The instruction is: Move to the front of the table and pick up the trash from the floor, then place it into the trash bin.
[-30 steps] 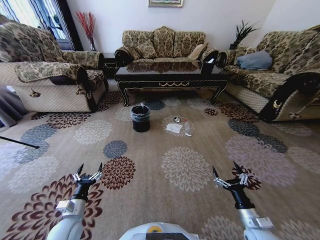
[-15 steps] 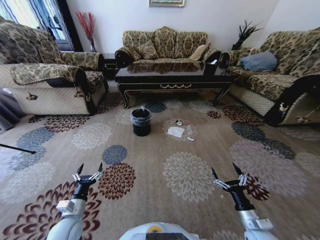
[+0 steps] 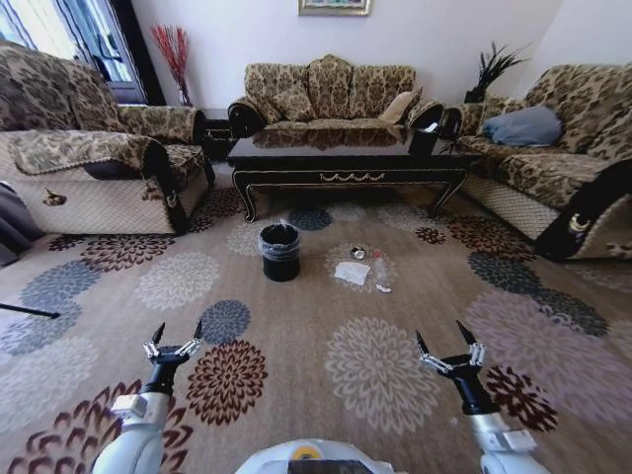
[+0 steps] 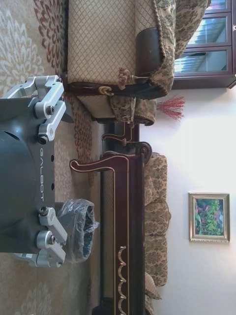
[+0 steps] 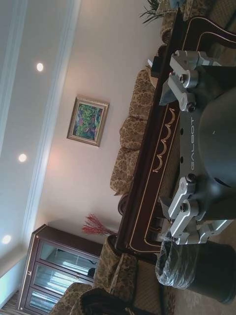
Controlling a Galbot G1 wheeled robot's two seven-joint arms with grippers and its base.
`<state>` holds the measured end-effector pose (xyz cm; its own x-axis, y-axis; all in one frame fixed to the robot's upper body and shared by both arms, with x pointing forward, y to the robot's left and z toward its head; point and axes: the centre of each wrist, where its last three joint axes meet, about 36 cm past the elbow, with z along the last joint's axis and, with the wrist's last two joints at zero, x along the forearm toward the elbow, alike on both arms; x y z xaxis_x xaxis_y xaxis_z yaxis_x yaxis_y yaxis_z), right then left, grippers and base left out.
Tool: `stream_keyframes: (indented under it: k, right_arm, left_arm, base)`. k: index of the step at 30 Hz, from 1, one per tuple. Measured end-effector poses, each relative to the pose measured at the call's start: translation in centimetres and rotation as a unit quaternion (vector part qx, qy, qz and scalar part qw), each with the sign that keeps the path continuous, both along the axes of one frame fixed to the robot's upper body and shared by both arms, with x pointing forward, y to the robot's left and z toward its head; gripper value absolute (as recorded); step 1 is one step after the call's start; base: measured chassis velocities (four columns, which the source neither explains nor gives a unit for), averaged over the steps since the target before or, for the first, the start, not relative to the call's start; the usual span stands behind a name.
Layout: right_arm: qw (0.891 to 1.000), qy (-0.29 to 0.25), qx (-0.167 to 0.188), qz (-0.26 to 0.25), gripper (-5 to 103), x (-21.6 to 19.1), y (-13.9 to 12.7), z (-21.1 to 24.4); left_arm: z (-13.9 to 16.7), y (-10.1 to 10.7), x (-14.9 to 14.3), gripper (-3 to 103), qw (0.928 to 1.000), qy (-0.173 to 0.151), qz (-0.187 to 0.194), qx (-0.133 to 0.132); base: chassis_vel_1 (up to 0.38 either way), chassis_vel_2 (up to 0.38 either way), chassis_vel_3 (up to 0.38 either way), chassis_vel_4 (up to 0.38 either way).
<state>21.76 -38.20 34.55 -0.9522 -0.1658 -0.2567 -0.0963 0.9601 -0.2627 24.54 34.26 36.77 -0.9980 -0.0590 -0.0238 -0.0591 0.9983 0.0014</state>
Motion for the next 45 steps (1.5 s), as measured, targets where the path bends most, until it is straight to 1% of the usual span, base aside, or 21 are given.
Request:
stream_keyframes:
  k: [3,9,11,16,23,39,41,43,45]
  right_arm:
    - [1.000,0.000,0.008,0.001,100,0.0,0.3,0.3]
    - [1.000,0.000,0.007,0.002,100,0.0,0.2,0.3]
    - [1.000,0.003,0.004,0.001,100,-0.1,-0.1,0.1]
    - [1.000,0.004,0.004,0.000,100,-0.1,-0.2,0.0]
    - [1.000,0.002,0.004,0.001,100,0.1,-0.1,0.0]
    - [1.000,0.007,0.004,0.002,100,0.0,0.1,-0.3]
    - [1.000,0.008,0.006,0.001,100,-0.1,0.1,-0.4]
    - [1.000,0.008,0.021,0.001,100,-0.1,0.5,-0.2]
    - [1.000,0.007,0.023,0.001,100,0.1,0.6,-0.1]
  left_arm:
    - [-0.1,0.0,-0.1,100,1.0000,0.001,0.001,0.000]
    - [0.1,-0.2,-0.1,100,1.0000,0.000,-0.003,0.000]
    - [0.6,-0.4,0.0,100,0.9999,-0.007,-0.010,0.002]
    - [1.3,-0.5,0.0,100,0.9996,-0.011,-0.024,0.006]
    - [1.9,-0.8,0.1,100,0.9994,-0.016,-0.030,0.007]
    - [1.1,-1.2,-0.1,100,0.9994,-0.006,-0.035,0.007]
    - [1.1,-1.2,-0.2,100,0.9994,-0.005,-0.034,0.007]
    - [1.0,-1.1,-0.2,100,0.9994,-0.005,-0.033,0.008]
    - [1.1,-1.0,-0.1,100,0.9994,-0.006,-0.032,0.008]
  base:
    - [-0.122,0.116,0.115,-0.119]
    - [-0.140,0.150,0.130,-0.139]
    - [-0.135,0.155,0.150,-0.147]
    - [-0.138,0.137,0.139,-0.142]
    - [-0.134,0.142,0.132,-0.133]
    - [-0.135,0.129,0.135,-0.143]
    - [-0.141,0.132,0.145,-0.151]
    - [-0.141,0.136,0.141,-0.147]
    - [-0.143,0.142,0.144,-0.150]
